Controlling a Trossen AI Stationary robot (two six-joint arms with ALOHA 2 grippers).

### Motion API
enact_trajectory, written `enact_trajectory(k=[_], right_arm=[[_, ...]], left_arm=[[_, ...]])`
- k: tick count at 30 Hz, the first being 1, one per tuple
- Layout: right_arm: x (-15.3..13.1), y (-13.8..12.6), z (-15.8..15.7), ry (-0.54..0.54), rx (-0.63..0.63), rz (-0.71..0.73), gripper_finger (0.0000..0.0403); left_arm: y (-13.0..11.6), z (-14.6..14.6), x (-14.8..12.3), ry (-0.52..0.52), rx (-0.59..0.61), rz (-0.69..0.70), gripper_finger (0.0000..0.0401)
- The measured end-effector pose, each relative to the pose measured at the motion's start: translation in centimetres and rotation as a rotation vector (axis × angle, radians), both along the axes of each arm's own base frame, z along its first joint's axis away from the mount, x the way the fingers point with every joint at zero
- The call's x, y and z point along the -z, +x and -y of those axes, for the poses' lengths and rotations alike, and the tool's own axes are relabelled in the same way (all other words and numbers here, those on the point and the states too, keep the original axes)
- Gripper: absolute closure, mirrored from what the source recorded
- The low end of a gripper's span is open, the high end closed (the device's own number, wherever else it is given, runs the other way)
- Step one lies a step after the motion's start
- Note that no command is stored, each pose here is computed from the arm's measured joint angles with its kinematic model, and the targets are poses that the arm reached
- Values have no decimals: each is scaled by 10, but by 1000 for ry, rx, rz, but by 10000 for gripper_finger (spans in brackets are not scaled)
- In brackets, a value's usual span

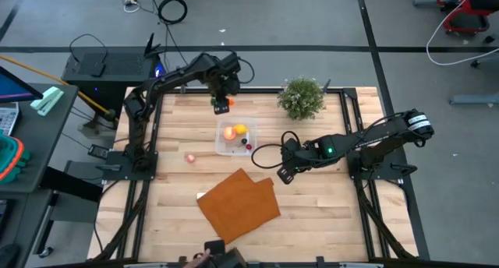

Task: Pick and placing Produce into tupperware
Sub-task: Put the orange carrot into the transparent bin

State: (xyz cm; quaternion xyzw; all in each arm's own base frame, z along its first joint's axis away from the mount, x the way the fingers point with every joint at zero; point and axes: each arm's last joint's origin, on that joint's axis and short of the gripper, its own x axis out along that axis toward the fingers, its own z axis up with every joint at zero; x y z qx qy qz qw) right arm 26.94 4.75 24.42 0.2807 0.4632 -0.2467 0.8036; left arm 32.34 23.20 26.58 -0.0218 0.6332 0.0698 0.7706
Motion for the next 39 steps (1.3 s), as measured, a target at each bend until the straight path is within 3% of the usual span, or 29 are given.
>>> enact_trajectory(k=[12, 25, 39], right_arm=[[0, -8, 2, -23, -20, -67, 251], [-35, -46, 13, -113, 63, -5, 251], [-51, -67, 18, -133, 98, 44, 251]], left_arm=[[32, 62, 0, -34, 106, -28, 203], [53, 111, 1, -61, 123, -10, 201], [63, 129, 12, -69, 74, 22, 203]])
